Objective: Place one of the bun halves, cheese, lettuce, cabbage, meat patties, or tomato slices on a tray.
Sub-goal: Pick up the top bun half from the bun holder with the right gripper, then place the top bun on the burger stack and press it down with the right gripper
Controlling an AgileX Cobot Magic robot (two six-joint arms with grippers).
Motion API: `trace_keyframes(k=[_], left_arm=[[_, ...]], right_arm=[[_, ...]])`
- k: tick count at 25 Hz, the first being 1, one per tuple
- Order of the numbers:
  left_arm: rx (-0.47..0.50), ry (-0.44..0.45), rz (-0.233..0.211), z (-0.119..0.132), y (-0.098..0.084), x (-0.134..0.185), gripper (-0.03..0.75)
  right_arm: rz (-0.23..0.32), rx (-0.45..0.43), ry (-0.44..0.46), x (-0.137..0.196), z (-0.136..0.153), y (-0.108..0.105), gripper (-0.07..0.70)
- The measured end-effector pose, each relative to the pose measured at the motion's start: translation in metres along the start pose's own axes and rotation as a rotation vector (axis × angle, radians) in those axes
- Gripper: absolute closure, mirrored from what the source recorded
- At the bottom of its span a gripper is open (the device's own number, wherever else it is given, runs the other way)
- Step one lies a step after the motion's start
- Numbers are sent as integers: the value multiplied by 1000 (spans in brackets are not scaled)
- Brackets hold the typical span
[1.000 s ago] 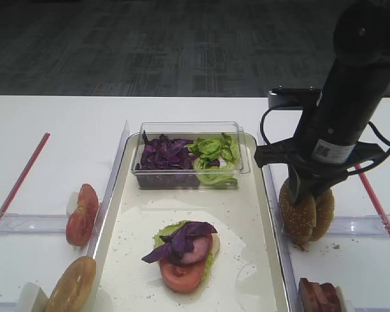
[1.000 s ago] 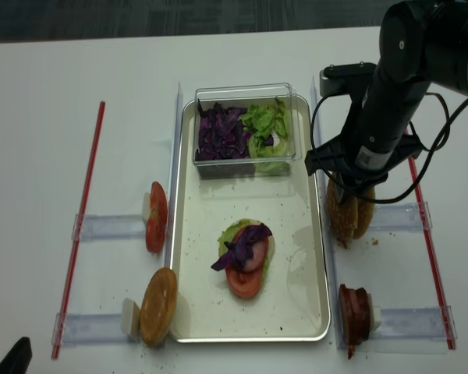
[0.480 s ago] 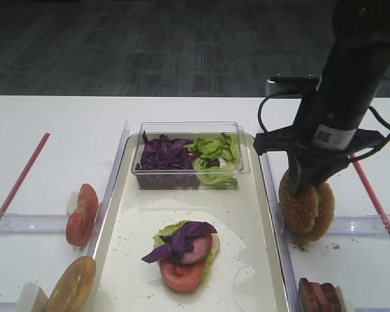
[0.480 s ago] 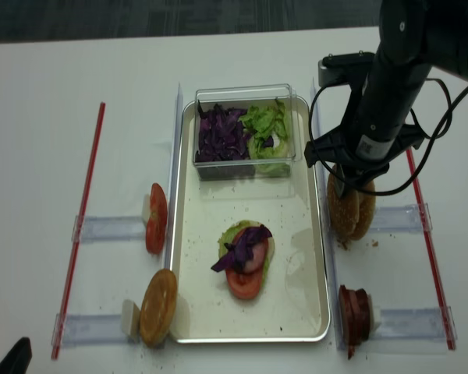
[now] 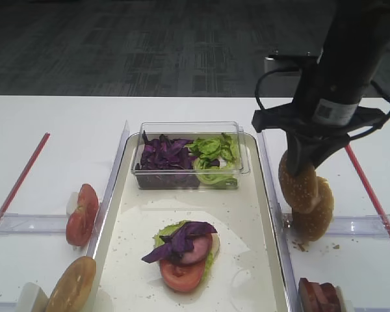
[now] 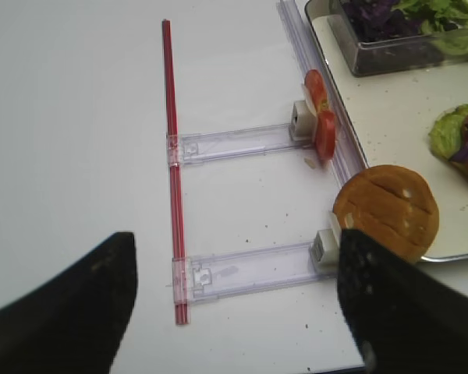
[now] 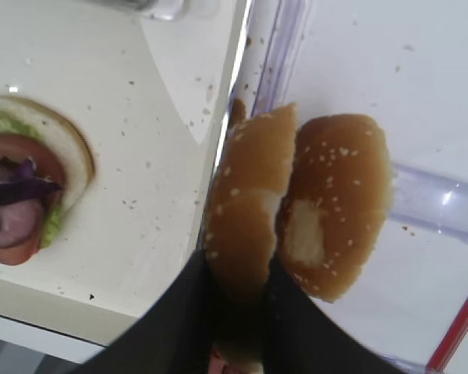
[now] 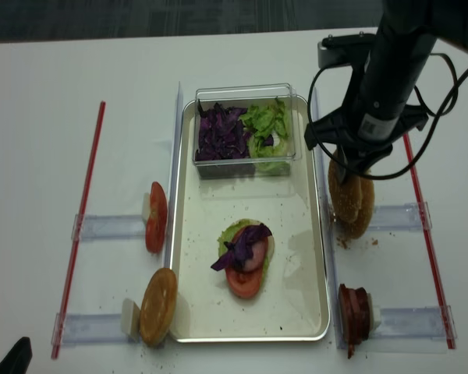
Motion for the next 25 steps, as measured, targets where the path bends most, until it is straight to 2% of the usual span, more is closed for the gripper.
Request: trace_keyframes(k=[5, 15, 20, 25], left_arm=[[0, 0, 0, 0, 0, 0, 223], [0, 0, 0, 0, 0, 0, 223], [0, 0, 0, 0, 0, 0, 223], [0, 0, 0, 0, 0, 0, 223]], right_arm=[[-6, -10, -39, -7, -10, 4, 456], [-10, -8, -35, -6, -10, 4, 456], [-53, -10, -34, -6, -10, 4, 456], [-106, -119, -31, -1, -17, 18, 457]])
Point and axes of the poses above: a point on each arm's last joint axis where the gripper is mounted, z pointing out along that axis toward the gripper, y along the wrist's bending axis when the last joint is at zero, x = y × z, the point moved 3 cm from there along z, pointing out along that axis toward the gripper, and after that the axes turned 12 degrees about z, right-handed, at the moved point
